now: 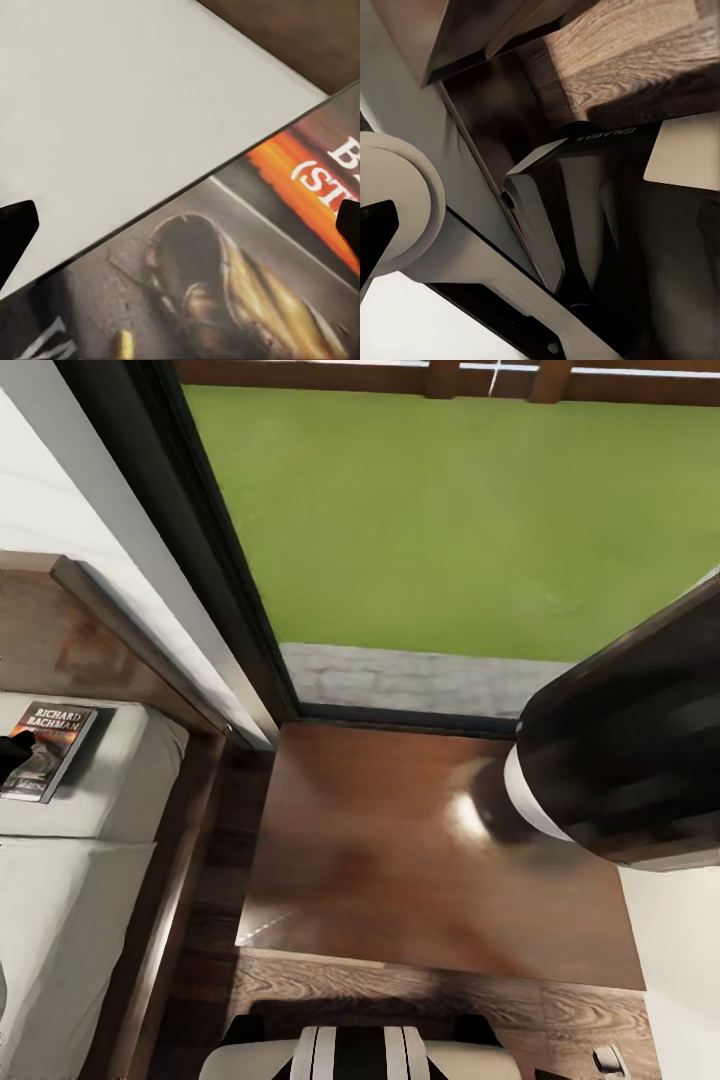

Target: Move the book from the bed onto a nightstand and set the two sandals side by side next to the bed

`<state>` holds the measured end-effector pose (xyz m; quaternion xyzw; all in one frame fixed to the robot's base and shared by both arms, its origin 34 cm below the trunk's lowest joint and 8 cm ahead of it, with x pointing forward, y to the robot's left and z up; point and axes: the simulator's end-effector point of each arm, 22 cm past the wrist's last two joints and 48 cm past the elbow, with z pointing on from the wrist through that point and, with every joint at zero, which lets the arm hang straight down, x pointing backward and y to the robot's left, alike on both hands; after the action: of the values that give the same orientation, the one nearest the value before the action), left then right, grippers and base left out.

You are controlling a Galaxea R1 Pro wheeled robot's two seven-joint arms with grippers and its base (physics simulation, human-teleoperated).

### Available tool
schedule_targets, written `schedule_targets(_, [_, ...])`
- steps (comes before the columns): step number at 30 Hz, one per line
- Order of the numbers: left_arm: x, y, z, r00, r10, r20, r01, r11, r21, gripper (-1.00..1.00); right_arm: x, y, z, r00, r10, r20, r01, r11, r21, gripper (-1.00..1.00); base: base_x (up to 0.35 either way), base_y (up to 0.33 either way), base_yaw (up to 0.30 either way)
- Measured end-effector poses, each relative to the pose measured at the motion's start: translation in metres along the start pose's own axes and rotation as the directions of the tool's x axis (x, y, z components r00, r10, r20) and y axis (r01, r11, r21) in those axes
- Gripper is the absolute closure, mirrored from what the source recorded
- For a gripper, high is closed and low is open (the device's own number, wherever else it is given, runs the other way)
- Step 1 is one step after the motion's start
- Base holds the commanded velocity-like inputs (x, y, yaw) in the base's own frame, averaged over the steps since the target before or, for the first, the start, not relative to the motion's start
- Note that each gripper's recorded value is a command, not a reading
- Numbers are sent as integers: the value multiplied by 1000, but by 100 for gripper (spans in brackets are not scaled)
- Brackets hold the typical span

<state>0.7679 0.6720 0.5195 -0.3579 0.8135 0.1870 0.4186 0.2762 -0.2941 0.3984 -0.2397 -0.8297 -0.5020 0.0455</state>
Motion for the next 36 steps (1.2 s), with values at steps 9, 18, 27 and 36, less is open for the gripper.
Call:
schedule_targets(9, [0, 0, 0, 1000, 0, 0, 0, 1000, 1, -100, 0, 0, 0, 1000, 0, 0, 0, 1000, 0, -100, -10, 0, 0])
schedule_targets(18, [0, 1, 0, 1000, 5, 1, -5, 1000, -3, -100, 0, 0, 0, 1000, 0, 0, 0, 1000, -1, -100, -44, -41, 0])
schedule_targets(27, [-1, -1, 0, 1000, 10, 4, -10, 1000, -1, -100, 0, 0, 0, 1000, 0, 0, 0, 1000, 0, -100, -51, -62, 0])
schedule_targets(36, [-1, -1, -1, 1000, 11, 4, -11, 1000, -1, -100, 0, 0, 0, 1000, 0, 0, 0, 1000, 0, -100, -1, -2, 0])
